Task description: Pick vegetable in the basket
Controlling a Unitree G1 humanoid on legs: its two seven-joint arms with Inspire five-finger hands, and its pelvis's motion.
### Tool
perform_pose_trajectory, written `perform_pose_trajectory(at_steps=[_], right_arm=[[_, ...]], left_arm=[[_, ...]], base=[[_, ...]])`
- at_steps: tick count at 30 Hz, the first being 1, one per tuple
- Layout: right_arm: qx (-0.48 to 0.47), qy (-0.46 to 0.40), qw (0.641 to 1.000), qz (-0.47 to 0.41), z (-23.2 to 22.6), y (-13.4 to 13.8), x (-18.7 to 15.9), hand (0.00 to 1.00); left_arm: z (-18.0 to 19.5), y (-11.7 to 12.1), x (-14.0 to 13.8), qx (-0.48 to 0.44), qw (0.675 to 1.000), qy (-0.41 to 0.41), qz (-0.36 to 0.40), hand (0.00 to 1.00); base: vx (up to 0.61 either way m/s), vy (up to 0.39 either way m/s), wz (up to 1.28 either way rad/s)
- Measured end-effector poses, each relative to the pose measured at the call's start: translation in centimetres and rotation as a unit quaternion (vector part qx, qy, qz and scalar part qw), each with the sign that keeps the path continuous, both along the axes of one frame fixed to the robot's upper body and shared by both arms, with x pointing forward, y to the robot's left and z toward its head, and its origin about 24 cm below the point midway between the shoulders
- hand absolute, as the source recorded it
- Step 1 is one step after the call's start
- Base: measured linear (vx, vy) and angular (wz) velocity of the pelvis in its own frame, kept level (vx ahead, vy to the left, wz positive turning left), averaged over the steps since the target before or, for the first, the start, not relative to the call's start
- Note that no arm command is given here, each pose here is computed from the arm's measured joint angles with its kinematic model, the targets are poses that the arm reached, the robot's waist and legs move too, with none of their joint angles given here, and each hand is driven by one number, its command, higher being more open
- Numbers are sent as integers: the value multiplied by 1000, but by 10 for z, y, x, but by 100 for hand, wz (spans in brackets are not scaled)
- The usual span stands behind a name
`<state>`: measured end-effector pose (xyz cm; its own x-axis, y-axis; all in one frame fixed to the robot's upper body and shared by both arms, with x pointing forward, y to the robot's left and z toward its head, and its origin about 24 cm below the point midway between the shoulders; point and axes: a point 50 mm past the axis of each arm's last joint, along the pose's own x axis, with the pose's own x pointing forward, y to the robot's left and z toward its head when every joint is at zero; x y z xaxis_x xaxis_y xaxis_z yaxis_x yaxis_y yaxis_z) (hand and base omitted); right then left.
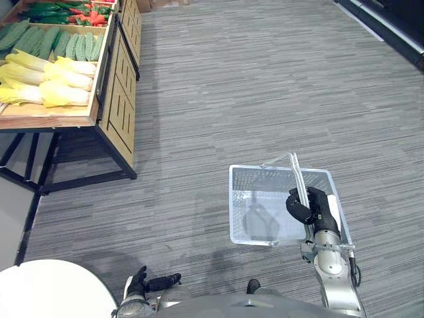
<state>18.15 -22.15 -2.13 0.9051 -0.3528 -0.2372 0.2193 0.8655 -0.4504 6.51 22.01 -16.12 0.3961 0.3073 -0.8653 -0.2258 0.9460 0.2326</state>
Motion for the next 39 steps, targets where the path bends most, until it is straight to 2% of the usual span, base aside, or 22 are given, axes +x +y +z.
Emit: perform_pose_trajectory(at_steps=[39], right_arm=[[25,9,999,48,-5,24,4,0]], left_arm=[[2,9,-4,10,1000,-1,24,100]], base=[[-24,6,-4]])
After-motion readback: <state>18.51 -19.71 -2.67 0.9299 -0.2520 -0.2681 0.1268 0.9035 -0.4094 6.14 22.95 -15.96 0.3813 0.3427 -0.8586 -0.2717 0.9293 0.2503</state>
